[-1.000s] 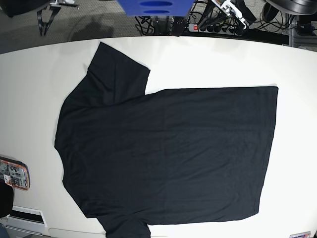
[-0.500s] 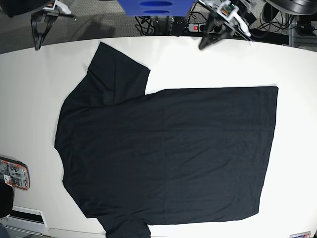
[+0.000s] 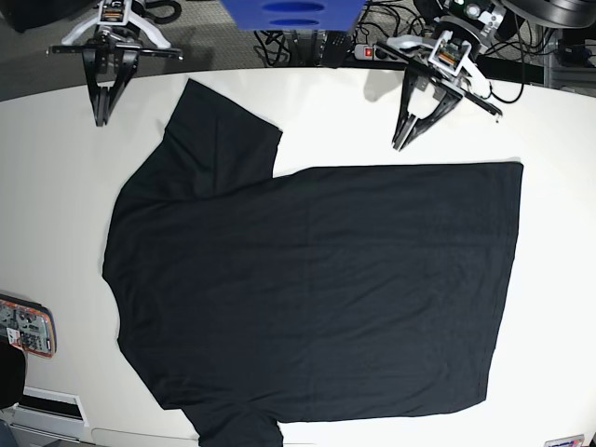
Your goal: Fold the T-shirt properly
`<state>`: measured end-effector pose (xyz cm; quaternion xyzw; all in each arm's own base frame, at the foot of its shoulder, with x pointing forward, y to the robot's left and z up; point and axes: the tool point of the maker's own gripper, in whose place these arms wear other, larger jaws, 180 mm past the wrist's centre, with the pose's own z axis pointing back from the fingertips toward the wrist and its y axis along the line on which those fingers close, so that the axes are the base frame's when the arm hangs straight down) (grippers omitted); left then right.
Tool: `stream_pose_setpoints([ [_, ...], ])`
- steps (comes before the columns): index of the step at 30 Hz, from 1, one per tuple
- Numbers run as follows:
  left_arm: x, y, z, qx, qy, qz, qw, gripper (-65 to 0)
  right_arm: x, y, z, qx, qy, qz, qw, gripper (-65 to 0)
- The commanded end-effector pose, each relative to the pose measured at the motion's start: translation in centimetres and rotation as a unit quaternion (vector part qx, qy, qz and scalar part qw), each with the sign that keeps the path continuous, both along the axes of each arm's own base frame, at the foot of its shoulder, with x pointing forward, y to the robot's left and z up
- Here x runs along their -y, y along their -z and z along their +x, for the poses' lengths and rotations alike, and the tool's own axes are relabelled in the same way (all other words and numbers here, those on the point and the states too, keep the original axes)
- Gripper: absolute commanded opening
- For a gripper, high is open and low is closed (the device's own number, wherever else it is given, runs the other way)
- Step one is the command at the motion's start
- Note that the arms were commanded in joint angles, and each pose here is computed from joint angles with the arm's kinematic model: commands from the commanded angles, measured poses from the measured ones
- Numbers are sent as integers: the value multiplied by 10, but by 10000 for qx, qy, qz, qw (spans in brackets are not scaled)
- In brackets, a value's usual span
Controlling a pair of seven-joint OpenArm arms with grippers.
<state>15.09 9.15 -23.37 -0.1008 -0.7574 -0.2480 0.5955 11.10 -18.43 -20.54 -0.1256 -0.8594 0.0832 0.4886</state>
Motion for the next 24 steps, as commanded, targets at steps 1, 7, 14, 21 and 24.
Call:
stream_pose_setpoints([
  [1,-4,-11,2,153,-72,-10,9999,-650,-4,-13,-2,237,-71,5,9997,-650],
  [7,-16,-3,18,-199,-384,135,9990,-650,-29,-12,11,41,-384,473,9981,-650],
  [14,-49,10,41,-1260,-1127,-686,9832,-650,-62,16,38,-1111,-664,1071,9858,-650],
  [21,-99,28,53,-2072,-1797,-661,9594,-650,-69,86,22,-3266,-419,1310,9351,-650],
  [24,-114,32,58,-2260,-2001,-556,9517,-650,-67,117,24,-4061,-252,1514,9009,-650],
])
